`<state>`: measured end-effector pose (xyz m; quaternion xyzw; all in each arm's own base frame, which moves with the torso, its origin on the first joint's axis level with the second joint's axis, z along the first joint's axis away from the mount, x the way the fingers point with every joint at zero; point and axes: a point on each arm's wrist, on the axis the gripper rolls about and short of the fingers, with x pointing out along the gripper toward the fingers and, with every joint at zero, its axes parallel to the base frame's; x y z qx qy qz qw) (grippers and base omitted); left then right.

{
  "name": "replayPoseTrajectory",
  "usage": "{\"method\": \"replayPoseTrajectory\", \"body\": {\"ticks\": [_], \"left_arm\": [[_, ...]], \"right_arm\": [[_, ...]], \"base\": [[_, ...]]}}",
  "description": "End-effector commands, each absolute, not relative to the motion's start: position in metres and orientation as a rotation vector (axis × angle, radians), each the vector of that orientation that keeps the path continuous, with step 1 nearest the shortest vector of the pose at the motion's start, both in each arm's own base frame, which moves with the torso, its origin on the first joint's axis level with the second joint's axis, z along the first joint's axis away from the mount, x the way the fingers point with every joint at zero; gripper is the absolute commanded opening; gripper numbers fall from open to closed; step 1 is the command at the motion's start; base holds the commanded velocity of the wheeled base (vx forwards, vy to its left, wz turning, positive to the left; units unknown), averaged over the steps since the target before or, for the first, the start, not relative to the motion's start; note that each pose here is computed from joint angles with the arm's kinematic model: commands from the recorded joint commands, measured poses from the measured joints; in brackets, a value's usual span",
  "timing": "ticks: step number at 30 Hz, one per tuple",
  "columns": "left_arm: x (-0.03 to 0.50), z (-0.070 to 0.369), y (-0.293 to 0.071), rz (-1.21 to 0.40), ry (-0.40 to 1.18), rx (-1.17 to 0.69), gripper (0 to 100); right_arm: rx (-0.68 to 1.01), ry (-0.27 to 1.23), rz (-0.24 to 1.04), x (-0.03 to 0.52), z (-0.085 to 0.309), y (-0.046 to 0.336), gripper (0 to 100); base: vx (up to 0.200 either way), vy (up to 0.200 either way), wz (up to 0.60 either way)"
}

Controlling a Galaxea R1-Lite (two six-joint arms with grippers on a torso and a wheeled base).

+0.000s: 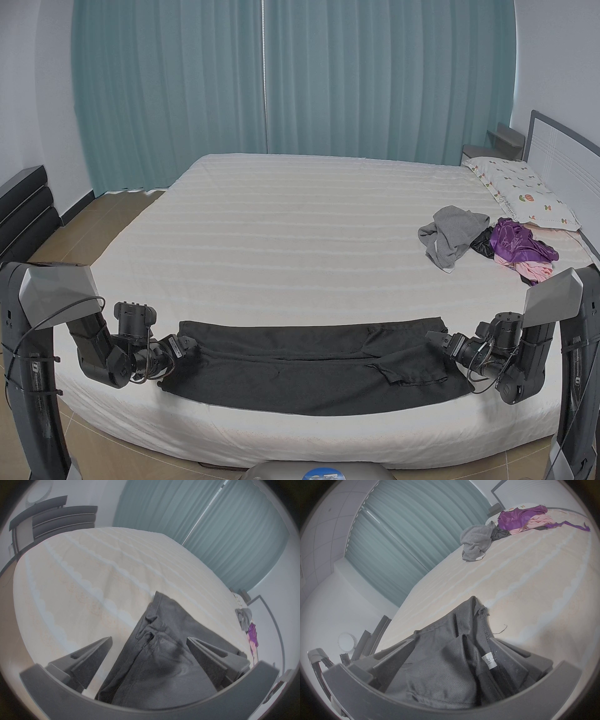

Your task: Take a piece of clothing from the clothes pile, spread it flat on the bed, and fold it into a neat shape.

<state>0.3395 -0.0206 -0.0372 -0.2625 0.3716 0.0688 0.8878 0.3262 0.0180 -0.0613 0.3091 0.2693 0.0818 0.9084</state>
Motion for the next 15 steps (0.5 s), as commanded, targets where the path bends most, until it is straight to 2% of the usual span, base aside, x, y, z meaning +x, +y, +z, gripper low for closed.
{"method": "replayPoseTrajectory", "body": {"ticks": [1, 7, 14, 15], "left_arm": [[0.338, -0.016, -0.013, 0.153, 0.717, -0.593, 100], [0.345, -0.002, -0.013, 0.151, 0.654, -0.646, 100], [0.352, 0.002, -0.013, 0.174, 0.629, -0.713, 100], [0.351, 0.001, -0.013, 0.172, 0.631, -0.711, 100]], "right_arm": [[0.669, 0.531, 0.161, 0.322, -0.051, 0.015, 100], [0.773, 0.525, 0.121, 0.320, -0.044, 0.009, 100], [0.787, 0.535, 0.107, 0.319, -0.047, 0.006, 100], [0.791, 0.535, 0.106, 0.319, -0.047, 0.006, 100]], "base": [[0.000, 0.000, 0.00], [0.000, 0.000, 0.00], [0.000, 0.000, 0.00], [0.200, 0.000, 0.00]]}}
